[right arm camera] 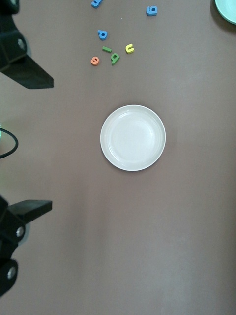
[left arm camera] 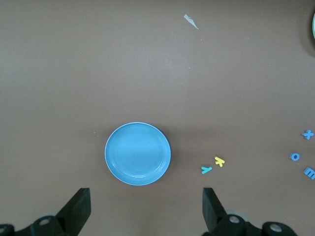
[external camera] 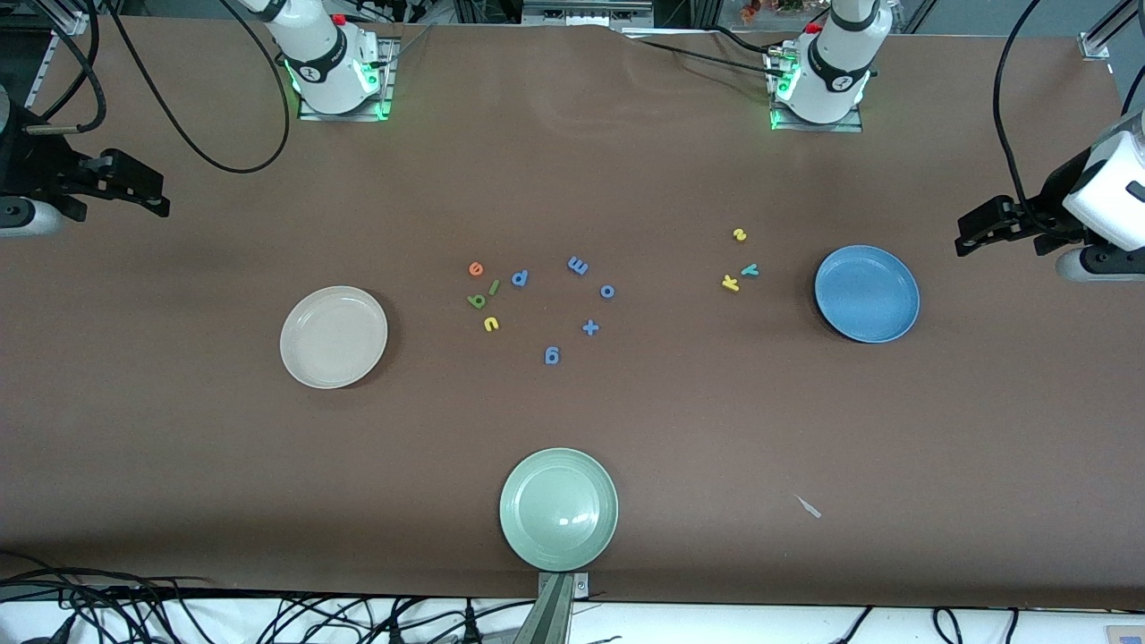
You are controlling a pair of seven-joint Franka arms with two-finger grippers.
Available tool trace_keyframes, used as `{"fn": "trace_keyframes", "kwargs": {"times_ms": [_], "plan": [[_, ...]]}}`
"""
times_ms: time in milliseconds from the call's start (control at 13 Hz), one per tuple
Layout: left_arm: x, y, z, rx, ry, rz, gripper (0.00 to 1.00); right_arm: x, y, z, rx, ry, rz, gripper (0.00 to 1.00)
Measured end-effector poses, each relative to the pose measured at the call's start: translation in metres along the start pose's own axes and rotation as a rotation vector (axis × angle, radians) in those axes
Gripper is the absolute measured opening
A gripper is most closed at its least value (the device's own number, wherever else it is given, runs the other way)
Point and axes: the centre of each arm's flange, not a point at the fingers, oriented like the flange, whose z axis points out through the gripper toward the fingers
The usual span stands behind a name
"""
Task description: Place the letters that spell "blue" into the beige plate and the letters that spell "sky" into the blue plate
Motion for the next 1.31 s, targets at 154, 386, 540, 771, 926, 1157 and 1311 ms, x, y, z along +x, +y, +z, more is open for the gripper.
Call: {"fn": "trace_keyframes", "kwargs": {"times_ms": [154,386,540,771,926,1157,1311], "plan": [[0.000,0.000,0.002,0.000,-0.004,0.000,1.00,0.000,0.000,0.000,0.000,0.000,0.000,1.00],[0.002,0.000,0.008,0.001,-0.015,0.000,1.00,0.000,0.000,0.000,0.000,-0.001,0.000,1.00],[0.003,0.000,0.010,0.001,-0.018,0.000,1.00,0.000,0.000,0.001,0.000,-0.002,-0.001,1.00],[0.004,0.000,0.018,0.003,-0.035,0.000,1.00,0.001,0.000,0.004,0.000,-0.008,-0.001,1.00],[0.006,0.000,0.025,0.003,-0.047,0.000,1.00,0.001,0.000,0.004,0.000,-0.009,-0.001,1.00],[0.009,0.001,0.031,0.004,-0.058,-0.004,1.00,0.001,0.001,0.004,0.000,-0.010,0.000,1.00],[0.009,0.001,0.032,0.005,-0.060,-0.004,1.00,0.001,0.005,0.006,0.000,-0.018,0.008,1.00]]}}
